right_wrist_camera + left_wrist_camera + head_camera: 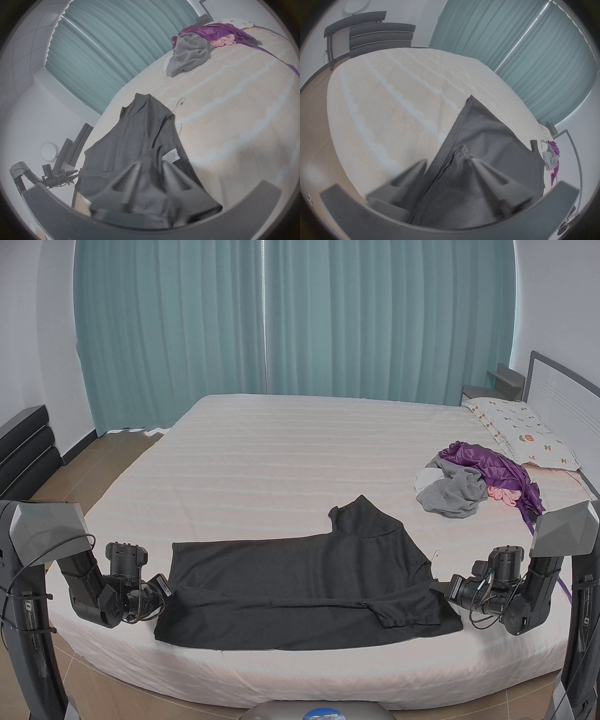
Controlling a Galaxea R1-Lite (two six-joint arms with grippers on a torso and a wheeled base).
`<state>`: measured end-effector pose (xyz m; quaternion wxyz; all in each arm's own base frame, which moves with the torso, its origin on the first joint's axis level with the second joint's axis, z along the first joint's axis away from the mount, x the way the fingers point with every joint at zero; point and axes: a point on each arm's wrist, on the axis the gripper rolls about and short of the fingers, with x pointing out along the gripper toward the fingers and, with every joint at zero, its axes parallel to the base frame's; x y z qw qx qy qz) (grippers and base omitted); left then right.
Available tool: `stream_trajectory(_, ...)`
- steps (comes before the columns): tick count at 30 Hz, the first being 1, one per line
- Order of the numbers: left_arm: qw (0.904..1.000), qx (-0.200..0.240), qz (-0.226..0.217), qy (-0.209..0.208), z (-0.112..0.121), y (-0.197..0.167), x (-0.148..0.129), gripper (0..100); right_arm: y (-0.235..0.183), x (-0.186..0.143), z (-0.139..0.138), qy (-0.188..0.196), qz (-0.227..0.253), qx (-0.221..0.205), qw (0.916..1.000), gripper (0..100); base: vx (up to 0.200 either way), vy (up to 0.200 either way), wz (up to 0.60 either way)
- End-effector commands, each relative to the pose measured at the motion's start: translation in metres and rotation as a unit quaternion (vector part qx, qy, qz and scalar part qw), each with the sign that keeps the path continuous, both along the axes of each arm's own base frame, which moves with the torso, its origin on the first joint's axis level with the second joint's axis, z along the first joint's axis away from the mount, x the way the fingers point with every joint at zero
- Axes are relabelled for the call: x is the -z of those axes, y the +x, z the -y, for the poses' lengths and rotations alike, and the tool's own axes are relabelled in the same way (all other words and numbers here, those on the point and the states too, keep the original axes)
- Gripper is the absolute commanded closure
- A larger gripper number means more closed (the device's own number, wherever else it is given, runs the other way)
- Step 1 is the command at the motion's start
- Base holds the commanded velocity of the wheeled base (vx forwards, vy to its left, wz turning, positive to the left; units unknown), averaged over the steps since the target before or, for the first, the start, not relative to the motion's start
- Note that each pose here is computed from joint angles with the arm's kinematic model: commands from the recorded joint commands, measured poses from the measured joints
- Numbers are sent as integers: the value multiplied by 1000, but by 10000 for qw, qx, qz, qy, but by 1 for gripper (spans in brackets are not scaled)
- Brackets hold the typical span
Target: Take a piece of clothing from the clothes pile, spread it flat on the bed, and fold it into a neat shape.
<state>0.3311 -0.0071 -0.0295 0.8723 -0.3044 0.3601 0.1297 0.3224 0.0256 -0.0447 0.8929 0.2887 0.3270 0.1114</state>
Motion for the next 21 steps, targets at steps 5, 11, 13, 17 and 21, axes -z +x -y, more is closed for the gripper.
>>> stream_trajectory(5, 9999, -121, -20, -108, -1, -4, -2, 0, -9, -14, -1, 387, -101, 203, 9990, 0, 0, 0, 0)
stream_trajectory(11, 9996, -175, 179, -161, -6, -15, -24, 0, -25, -26, -3, 1008, -171, 622, 9928, 0, 0, 0, 0)
stream_trajectory(13, 9993, -225, 202, -216, -7, -20, -25, 0, -31, -26, -3, 1071, -237, 669, 9917, 0, 0, 0, 0)
stream_trajectory(17, 9975, -400, 467, -355, -7, -23, -27, 0, -36, -25, -3, 1139, -353, 738, 9901, 0, 0, 0, 0)
stream_trajectory(21, 9960, -480, 581, -489, -7, -25, -27, 0, -38, -25, -3, 1290, -478, 847, 9869, 0, 0, 0, 0)
